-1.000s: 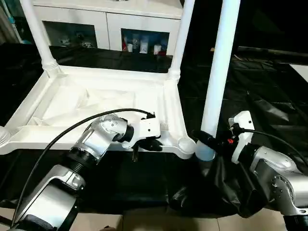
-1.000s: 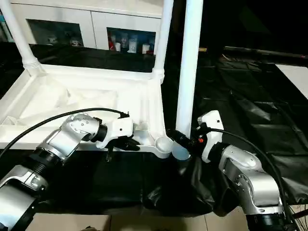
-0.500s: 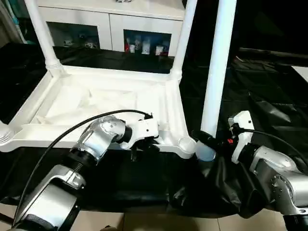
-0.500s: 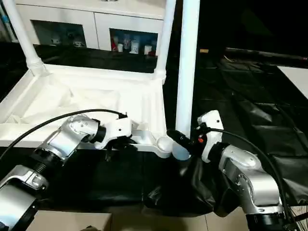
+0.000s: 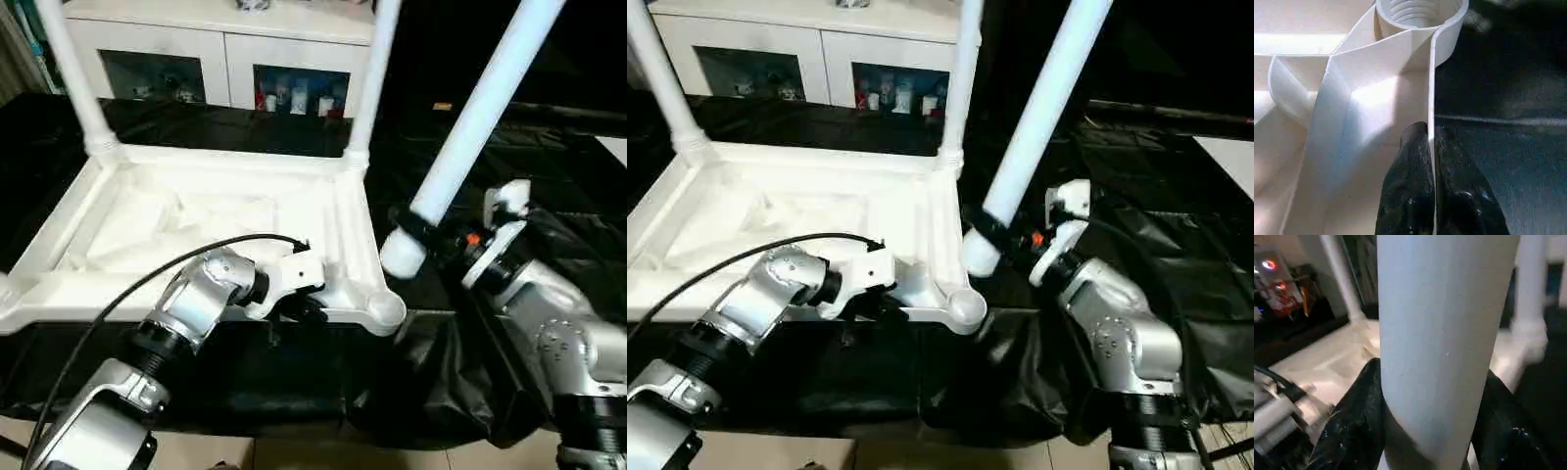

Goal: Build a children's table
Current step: Rotate table base, then insert table leg to table base

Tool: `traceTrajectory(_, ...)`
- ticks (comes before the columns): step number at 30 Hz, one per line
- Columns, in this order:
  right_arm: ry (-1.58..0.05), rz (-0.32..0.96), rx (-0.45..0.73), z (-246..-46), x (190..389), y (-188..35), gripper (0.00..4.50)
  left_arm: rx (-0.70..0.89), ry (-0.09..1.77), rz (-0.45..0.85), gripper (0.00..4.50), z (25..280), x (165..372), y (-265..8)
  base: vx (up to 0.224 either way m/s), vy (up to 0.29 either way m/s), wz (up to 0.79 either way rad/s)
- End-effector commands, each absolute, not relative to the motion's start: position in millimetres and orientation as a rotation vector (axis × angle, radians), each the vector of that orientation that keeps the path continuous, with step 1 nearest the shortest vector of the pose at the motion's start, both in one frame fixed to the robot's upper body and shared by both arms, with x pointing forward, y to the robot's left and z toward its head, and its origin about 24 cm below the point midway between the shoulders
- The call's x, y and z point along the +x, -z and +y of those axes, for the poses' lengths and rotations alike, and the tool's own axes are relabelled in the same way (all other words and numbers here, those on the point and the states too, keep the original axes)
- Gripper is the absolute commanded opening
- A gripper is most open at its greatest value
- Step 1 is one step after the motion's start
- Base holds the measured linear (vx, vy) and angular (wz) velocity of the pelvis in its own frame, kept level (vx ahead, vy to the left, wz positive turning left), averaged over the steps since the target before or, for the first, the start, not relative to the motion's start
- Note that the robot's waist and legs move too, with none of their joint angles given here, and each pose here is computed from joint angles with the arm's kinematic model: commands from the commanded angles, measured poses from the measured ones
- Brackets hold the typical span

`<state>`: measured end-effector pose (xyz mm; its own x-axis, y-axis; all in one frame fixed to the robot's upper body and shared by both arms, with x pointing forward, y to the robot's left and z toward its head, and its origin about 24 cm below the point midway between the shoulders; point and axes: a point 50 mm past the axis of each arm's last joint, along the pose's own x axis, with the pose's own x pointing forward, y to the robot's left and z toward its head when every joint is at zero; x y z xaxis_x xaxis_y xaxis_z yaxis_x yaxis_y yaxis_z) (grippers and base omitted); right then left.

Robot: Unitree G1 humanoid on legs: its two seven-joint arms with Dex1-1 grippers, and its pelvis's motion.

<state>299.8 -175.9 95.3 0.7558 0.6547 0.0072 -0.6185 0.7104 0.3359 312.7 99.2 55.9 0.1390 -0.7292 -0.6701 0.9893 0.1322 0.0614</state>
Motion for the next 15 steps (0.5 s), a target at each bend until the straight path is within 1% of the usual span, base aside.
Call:
traceTrajectory(1, -0.711, 0.109, 0.318, -176.1, 304.4, -97, 1.85, 0.548, 1.251, 0.657, 0.00, 107, 308, -38, 0.000, 0.000, 0.00)
traceTrajectory(3, -0.708, 0.152, 0.298, -177.1, 307.2, -90, 1.85, 0.577, 1.172, 0.685, 0.00, 111, 311, -41, 0.000, 0.000, 0.00)
traceTrajectory(6, -0.707, 0.167, 0.295, -178.8, 307.8, -87, 1.85, 0.613, 1.154, 0.670, 0.00, 115, 312, -44, 0.000, 0.000, 0.00)
traceTrajectory(10, -0.729, 0.193, 0.300, -177.6, 308.8, -79, 1.85, 0.591, 1.266, 0.565, 0.00, 110, 306, -51, 0.000, 0.000, 0.00)
traceTrajectory(12, -0.740, 0.209, 0.296, -176.3, 308.6, -75, 1.85, 0.582, 1.272, 0.575, 0.00, 110, 305, -51, 0.000, 0.000, 0.00)
traceTrajectory(15, -0.754, 0.232, 0.300, -174.3, 307.7, -70, 1.85, 0.588, 1.297, 0.538, 0.00, 109, 304, -54, 0.000, 0.000, 0.00)
